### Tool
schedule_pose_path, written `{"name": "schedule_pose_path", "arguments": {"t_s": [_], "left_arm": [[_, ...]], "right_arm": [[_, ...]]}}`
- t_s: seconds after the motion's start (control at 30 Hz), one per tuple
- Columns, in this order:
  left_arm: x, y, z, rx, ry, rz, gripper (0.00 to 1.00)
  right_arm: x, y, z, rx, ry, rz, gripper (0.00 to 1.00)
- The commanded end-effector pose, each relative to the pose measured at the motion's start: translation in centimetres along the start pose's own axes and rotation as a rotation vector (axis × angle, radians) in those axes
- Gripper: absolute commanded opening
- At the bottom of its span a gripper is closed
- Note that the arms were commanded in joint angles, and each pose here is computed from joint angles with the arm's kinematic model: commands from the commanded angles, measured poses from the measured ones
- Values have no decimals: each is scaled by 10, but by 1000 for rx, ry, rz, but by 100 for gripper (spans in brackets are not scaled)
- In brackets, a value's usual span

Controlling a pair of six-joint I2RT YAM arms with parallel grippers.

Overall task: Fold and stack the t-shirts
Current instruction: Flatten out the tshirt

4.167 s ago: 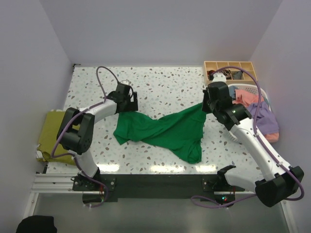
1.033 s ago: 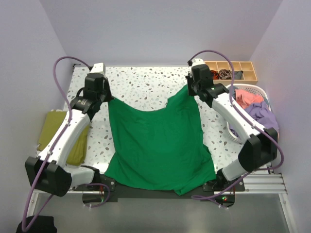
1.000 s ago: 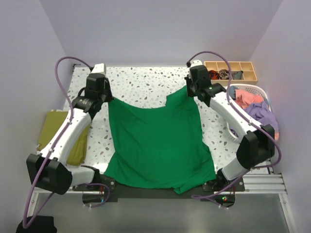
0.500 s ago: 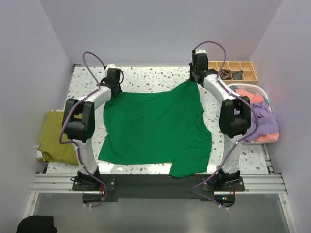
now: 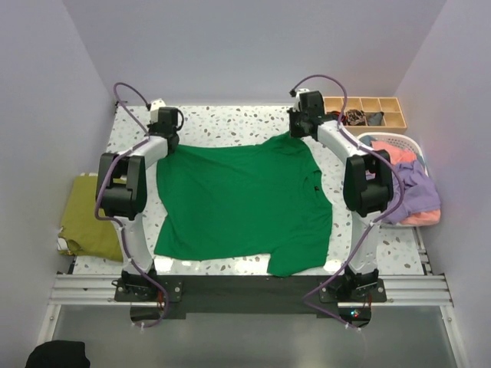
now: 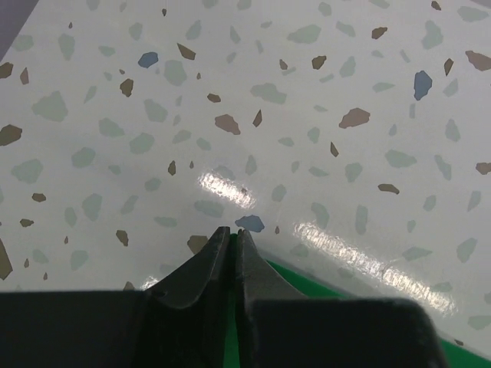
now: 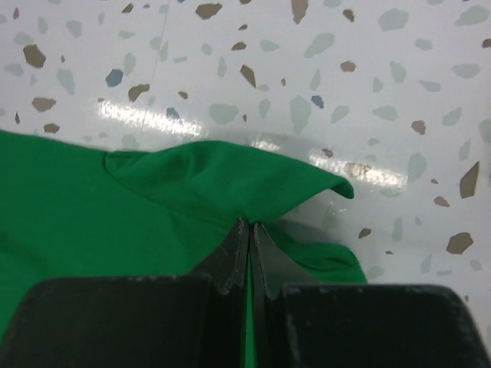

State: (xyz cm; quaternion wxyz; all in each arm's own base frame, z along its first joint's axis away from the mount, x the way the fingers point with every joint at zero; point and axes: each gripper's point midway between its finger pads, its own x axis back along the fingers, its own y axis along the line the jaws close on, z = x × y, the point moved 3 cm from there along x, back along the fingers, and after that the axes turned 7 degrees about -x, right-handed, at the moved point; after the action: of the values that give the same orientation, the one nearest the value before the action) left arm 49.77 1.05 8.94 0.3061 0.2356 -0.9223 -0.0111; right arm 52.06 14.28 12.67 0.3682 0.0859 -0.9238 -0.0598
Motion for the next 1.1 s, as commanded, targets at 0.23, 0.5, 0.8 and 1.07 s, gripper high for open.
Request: {"name": "schedule_pose_path", "arguments": {"t_s": [0.23, 0.5, 0.8, 1.07], "left_arm": [[-8, -15, -2, 8, 50, 44, 30], [-7, -23, 2, 24, 81, 89, 73], [-5, -33, 9, 44, 100, 155, 78], [-5, -35, 12, 36, 107, 167, 78]], "right_arm": [[52, 65, 120, 119, 496, -349, 0], [80, 52, 131, 65, 410, -93, 54], [54, -9, 64, -29, 140, 170, 62], [23, -3, 64, -140, 177, -15, 58]]}}
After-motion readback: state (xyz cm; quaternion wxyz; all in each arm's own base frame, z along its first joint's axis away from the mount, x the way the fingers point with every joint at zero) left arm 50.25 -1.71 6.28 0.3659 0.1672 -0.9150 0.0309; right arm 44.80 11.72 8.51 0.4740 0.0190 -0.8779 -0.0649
